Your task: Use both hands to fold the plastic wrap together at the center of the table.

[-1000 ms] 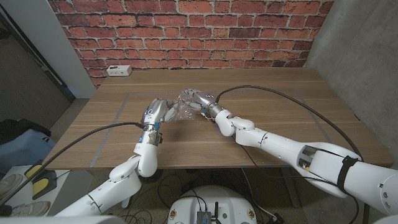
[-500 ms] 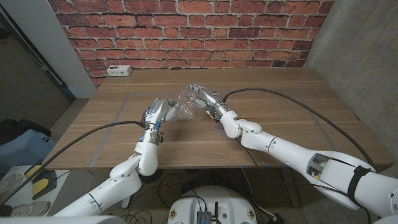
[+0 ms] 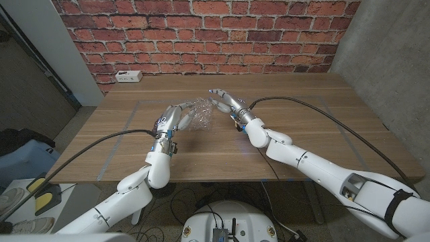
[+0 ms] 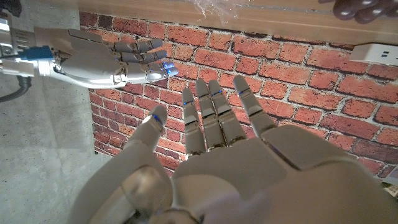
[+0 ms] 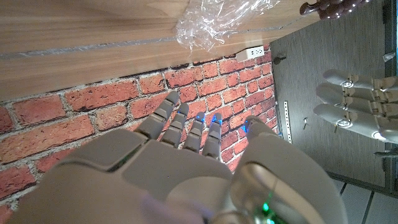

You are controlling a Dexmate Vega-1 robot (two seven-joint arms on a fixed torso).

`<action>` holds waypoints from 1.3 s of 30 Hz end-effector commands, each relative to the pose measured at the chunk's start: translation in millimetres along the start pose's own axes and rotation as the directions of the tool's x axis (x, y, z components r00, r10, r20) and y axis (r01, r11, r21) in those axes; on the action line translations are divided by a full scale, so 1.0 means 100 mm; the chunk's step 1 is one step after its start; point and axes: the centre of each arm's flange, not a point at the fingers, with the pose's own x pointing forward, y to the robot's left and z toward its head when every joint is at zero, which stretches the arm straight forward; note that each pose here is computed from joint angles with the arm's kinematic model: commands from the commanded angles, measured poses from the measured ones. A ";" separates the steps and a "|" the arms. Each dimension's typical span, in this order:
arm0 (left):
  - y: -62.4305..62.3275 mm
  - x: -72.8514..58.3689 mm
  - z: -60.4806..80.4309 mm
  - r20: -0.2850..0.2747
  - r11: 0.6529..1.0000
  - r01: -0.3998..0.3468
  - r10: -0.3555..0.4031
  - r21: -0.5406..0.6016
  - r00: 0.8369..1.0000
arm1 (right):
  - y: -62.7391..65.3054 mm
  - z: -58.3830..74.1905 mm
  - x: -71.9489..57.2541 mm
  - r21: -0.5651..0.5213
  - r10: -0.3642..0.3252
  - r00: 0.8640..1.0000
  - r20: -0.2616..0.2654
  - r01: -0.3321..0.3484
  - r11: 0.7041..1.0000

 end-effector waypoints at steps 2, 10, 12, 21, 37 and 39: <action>0.01 0.02 -0.03 0.004 0.987 0.020 -0.020 -0.157 1.000 | -0.17 -0.07 -0.15 0.117 -0.044 0.998 -0.039 0.048 0.992; 0.02 0.12 -0.14 0.025 0.962 0.041 -0.035 -0.271 0.999 | -0.21 -0.11 -0.19 0.187 -0.066 0.994 -0.085 0.081 0.979; 0.02 0.16 -0.17 0.033 0.961 0.048 -0.041 -0.273 0.999 | -0.22 -0.12 -0.21 0.199 -0.077 0.992 -0.099 0.096 0.975; 0.01 0.38 -0.29 0.083 0.951 0.133 -0.114 -0.278 0.990 | -0.27 -0.23 -0.27 0.260 -0.105 0.981 -0.161 0.145 0.955; -0.02 0.74 -0.48 0.189 0.915 0.278 -0.230 -0.291 0.955 | -0.44 -0.30 -0.66 0.178 -0.240 0.924 -0.298 0.301 0.937; -0.01 0.76 -0.50 0.188 0.914 0.289 -0.242 -0.287 0.952 | -0.48 -0.31 -0.76 0.124 -0.292 0.900 -0.324 0.346 0.930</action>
